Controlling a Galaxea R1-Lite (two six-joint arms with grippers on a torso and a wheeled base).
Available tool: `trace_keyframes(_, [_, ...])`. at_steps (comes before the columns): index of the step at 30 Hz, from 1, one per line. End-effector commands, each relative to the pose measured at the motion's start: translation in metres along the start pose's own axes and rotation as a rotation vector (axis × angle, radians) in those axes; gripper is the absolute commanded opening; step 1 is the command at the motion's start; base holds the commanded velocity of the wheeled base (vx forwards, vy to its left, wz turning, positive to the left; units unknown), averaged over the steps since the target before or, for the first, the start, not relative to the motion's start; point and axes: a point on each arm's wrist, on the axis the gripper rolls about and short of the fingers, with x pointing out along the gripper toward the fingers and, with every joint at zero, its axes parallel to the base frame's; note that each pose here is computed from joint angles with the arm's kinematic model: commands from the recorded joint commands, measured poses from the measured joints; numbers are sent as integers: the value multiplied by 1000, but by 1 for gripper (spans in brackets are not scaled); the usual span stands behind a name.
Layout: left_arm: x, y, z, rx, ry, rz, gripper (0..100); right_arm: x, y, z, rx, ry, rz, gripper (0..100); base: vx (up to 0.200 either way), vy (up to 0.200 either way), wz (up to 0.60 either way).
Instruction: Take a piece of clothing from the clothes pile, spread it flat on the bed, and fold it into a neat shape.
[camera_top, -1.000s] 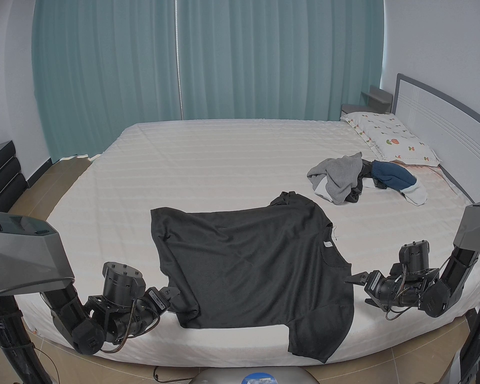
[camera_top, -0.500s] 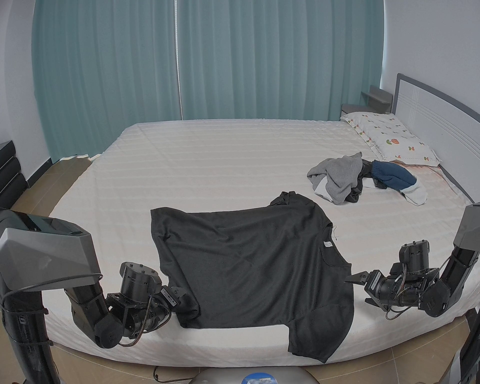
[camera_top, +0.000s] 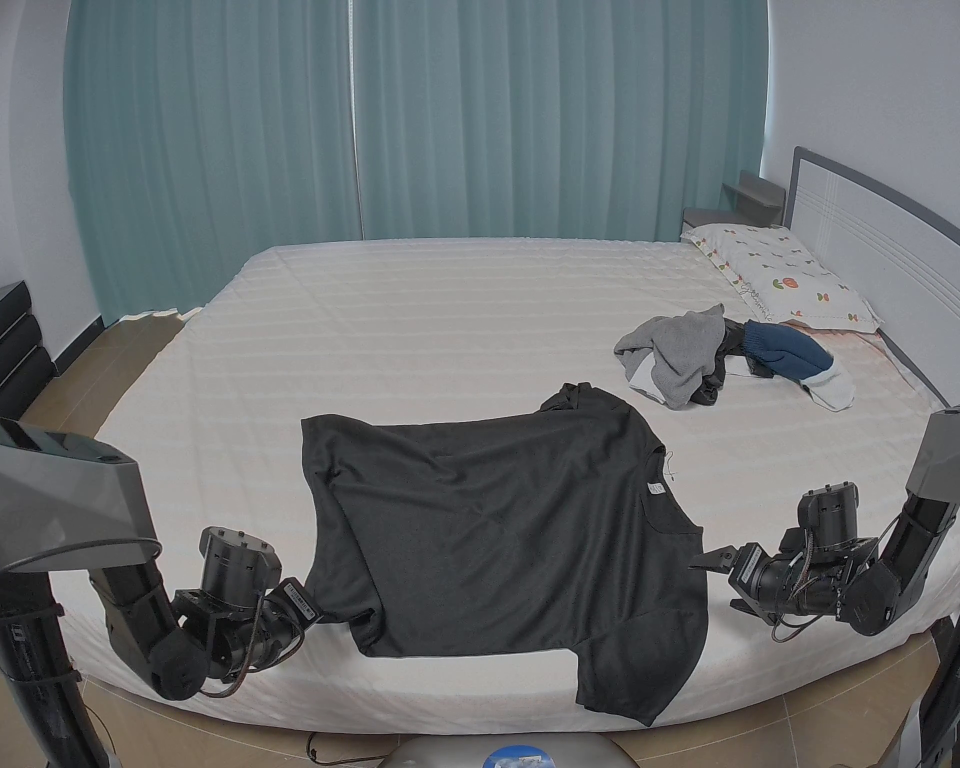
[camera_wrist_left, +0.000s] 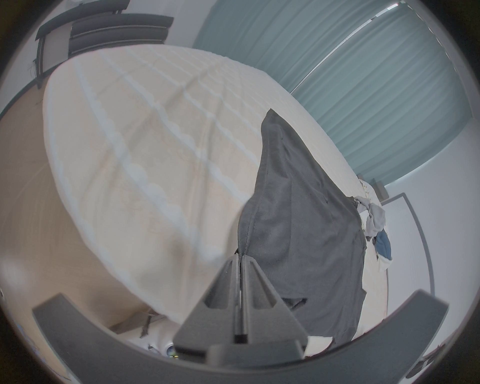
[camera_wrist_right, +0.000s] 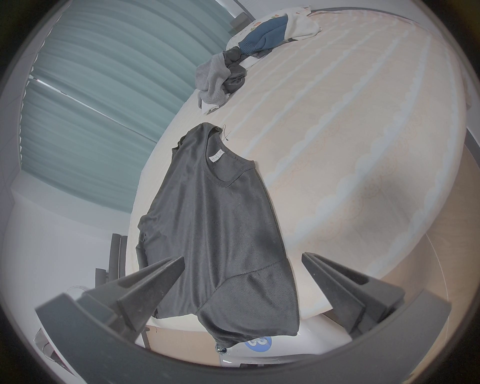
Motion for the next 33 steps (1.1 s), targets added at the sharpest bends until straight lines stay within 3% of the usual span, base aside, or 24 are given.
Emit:
trace_keyframes(1, [-28,8,12,11,-52,-15,0,-4,-7,-10,-65,45,-20,100,0,0,0])
trace_keyframes(14, [-49,48,22,146,-74,118,0,-11,-17,-23,-151,112,-36,100,0,0,0])
trace_keyframes(33, [-44,56,31,117,-85,149,0,3,-13,-41,-212,196,-35,100,0,0,0])
